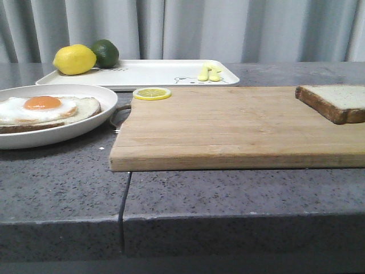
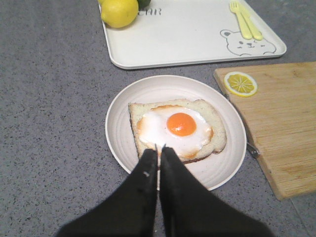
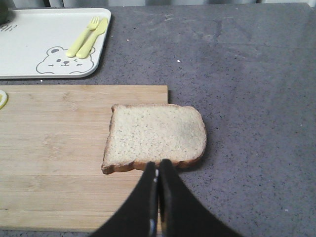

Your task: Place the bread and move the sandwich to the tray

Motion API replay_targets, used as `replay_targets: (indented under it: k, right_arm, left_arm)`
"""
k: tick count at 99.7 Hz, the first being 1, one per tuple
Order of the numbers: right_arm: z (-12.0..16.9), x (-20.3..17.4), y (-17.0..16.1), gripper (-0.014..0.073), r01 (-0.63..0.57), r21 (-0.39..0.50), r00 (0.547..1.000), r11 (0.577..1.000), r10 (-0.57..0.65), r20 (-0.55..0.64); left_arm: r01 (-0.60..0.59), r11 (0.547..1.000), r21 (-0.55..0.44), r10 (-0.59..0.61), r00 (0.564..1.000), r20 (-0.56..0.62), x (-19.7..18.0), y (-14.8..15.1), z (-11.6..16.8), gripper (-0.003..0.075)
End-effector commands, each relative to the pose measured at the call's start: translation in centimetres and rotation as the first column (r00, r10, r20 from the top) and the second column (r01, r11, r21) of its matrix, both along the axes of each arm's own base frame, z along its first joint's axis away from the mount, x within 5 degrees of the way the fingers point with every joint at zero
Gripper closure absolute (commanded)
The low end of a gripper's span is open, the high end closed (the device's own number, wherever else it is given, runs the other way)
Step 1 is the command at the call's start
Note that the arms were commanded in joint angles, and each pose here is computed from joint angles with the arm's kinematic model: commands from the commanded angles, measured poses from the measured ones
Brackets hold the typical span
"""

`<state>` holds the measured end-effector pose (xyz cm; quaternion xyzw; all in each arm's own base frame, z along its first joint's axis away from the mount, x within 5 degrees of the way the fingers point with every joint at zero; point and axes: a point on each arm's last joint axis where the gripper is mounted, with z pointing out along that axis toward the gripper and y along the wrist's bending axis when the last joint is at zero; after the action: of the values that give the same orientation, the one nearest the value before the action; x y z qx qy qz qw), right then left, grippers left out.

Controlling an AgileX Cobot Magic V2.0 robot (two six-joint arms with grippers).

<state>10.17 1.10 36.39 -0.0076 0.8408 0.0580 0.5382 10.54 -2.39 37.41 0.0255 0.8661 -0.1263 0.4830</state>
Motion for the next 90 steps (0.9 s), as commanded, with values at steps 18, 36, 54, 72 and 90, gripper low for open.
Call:
replay_targets:
  k: [18,36,54,72,90]
  right_arm:
    - [1.5,0.6,0.0,0.0662,0.008,0.006,0.997,1.000,-0.008,0.079]
    - [1.5,0.6,0.0,0.0596,0.008,0.006,0.997,1.000,-0.008,0.079]
    - [1.5,0.6,0.0,0.0295,0.008,0.006,0.996,1.000,-0.009,0.083]
    - [1.6,0.6,0.0,0.0127,0.008,0.007,0.996,1.000,-0.009,0.090]
    - [1.7,0.7,0.0,0.0128,0.009,0.008,0.995,1.000,-0.010,0.104]
  left_arm:
    - [-0.010,1.000,-0.016,0.009,0.999,-0.033,3.1,-0.2,0.1,0.0739]
    - [-0.012,1.000,-0.016,0.011,1.000,-0.028,3.2,-0.2,0.2,0.0730]
    - [-0.009,1.000,-0.027,0.008,1.000,-0.029,3.2,-0.3,0.2,0.0545]
    - [-0.003,0.998,-0.056,0.001,1.000,-0.031,3.1,-0.4,0.2,0.0216]
    - [-0.004,0.998,-0.056,0.002,1.000,-0.027,3.2,-0.4,0.3,0.0184]
